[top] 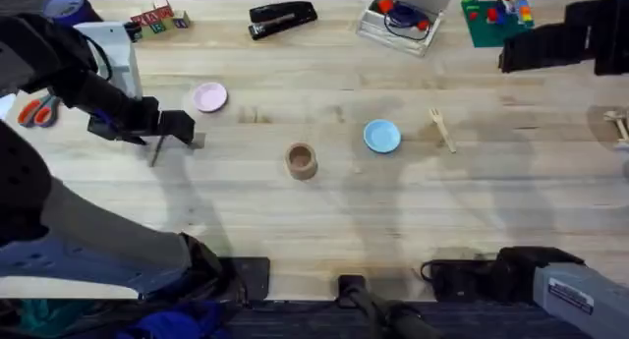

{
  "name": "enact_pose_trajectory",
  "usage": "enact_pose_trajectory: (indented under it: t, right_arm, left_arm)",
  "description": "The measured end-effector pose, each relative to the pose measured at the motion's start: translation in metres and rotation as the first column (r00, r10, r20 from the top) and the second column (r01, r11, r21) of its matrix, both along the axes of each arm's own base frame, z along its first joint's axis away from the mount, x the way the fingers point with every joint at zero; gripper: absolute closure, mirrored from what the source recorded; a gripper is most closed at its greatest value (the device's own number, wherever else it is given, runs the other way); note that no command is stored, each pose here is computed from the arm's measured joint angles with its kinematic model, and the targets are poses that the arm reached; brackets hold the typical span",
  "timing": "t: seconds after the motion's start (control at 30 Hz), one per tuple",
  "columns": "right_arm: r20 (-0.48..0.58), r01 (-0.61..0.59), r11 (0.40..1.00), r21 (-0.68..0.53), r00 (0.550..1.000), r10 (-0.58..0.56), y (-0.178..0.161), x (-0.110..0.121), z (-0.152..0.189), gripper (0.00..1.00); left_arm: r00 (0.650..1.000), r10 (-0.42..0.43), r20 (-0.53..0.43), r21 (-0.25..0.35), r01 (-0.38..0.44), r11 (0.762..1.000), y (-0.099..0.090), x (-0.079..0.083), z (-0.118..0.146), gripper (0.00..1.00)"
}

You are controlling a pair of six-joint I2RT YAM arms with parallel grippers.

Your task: Pick up a utensil and set it on the pink plate, then put the other utensil in the container.

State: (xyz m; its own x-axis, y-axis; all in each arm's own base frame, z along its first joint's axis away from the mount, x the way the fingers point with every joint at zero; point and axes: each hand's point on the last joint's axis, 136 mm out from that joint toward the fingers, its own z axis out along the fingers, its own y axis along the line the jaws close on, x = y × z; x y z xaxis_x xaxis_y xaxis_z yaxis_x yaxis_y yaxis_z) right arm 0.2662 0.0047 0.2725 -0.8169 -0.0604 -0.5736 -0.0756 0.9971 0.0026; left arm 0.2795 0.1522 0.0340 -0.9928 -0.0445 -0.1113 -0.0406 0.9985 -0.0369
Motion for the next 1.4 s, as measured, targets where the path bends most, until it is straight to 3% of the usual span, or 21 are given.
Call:
enact_pose_trajectory:
  t: [0.77,0.8,0.87,1.0,1.03,1.4]
  right_arm:
    - [0.000,0.000,1.000,0.000,1.000,0.000,0.0000,0.0000,0.0000,0.006]
    - [0.000,0.000,1.000,0.000,1.000,0.000,0.0000,0.0000,0.0000,0.005]
    - [0.000,0.000,1.000,0.000,1.000,0.000,0.0000,0.0000,0.0000,0.006]
    - [0.000,0.000,1.000,0.000,1.000,0.000,0.0000,0.0000,0.0000,0.007]
    - [0.000,0.000,1.000,0.000,1.000,0.000,0.0000,0.0000,0.0000,0.005]
    - [0.000,0.000,1.000,0.000,1.000,0.000,0.0000,0.0000,0.0000,0.006]
  left_arm:
    - [0.999,-0.005,-0.038,0.007,0.005,1.000,0.0018,-0.0014,-0.0015,0.006]
    - [0.999,-0.005,-0.039,0.009,0.005,1.000,0.0022,-0.0015,-0.0015,0.034]
    - [0.999,-0.005,-0.042,0.017,0.006,1.000,0.0038,-0.0018,-0.0012,0.207]
    - [0.999,-0.003,-0.049,0.010,0.004,1.000,0.0027,-0.0033,-0.0013,0.832]
    - [0.999,-0.007,-0.049,0.007,0.007,1.000,0.0022,-0.0034,-0.0011,0.921]
    - [0.995,0.001,-0.099,-0.026,-0.004,1.000,0.0009,-0.0049,0.0019,0.958]
